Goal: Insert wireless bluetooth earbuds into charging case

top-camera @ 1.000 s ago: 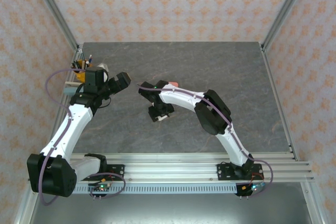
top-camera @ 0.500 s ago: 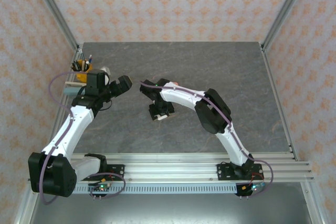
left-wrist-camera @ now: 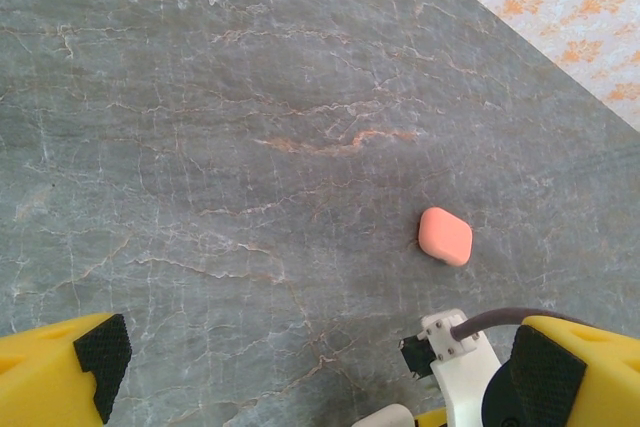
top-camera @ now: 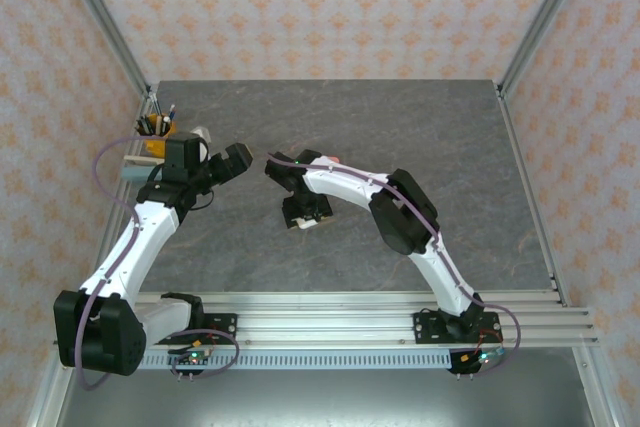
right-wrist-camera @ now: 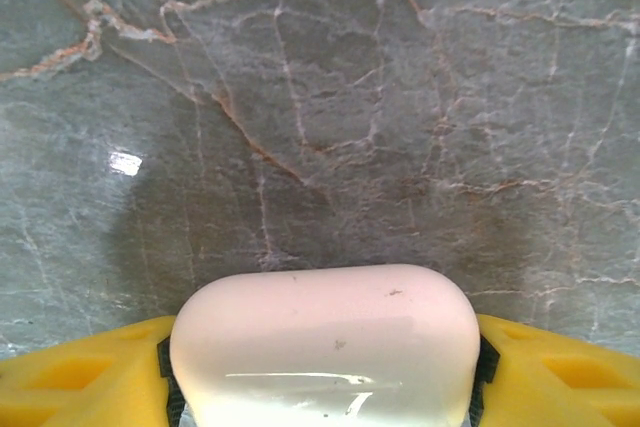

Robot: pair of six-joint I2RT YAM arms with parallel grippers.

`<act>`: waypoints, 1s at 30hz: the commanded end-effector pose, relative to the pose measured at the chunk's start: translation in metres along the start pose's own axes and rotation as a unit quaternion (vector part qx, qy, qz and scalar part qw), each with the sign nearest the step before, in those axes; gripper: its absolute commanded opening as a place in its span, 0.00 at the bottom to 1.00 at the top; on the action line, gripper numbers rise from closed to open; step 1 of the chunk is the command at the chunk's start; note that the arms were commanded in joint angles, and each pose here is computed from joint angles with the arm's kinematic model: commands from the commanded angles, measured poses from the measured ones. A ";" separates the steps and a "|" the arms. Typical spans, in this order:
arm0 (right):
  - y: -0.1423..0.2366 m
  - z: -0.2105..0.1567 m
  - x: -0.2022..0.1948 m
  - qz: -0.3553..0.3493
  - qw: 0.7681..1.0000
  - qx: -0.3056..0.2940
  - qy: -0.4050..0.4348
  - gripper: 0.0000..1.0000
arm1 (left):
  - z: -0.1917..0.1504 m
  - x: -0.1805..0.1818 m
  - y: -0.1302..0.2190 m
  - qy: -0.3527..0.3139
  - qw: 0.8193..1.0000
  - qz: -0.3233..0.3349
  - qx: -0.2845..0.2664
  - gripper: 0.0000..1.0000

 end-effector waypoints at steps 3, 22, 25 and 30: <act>-0.016 0.002 -0.013 -0.055 0.998 0.015 -0.033 0.71 | -0.001 0.000 -0.001 0.006 1.000 -0.012 -0.006 1.00; 0.025 0.009 -0.020 -0.046 0.990 -0.072 -0.115 0.43 | -0.022 0.013 -0.014 0.006 1.000 -0.015 0.016 1.00; 0.037 0.012 -0.026 -0.044 0.981 -0.103 -0.158 0.43 | -0.032 0.017 -0.017 0.010 0.999 -0.032 0.019 1.00; 0.043 0.017 -0.041 -0.031 0.962 -0.132 -0.236 0.43 | -0.053 0.024 -0.025 0.016 0.997 -0.067 0.030 1.00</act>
Point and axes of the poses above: each hand's point on the last joint's axis, 136 mm out from that joint toward the fingers, its own y axis back along the fingers, its own x axis along the line the jaws close on, z = x × y, the point moved 7 cm from there along y, back along the fingers, and after that the axes turned 11 degrees about y, right-handed, at the moved point
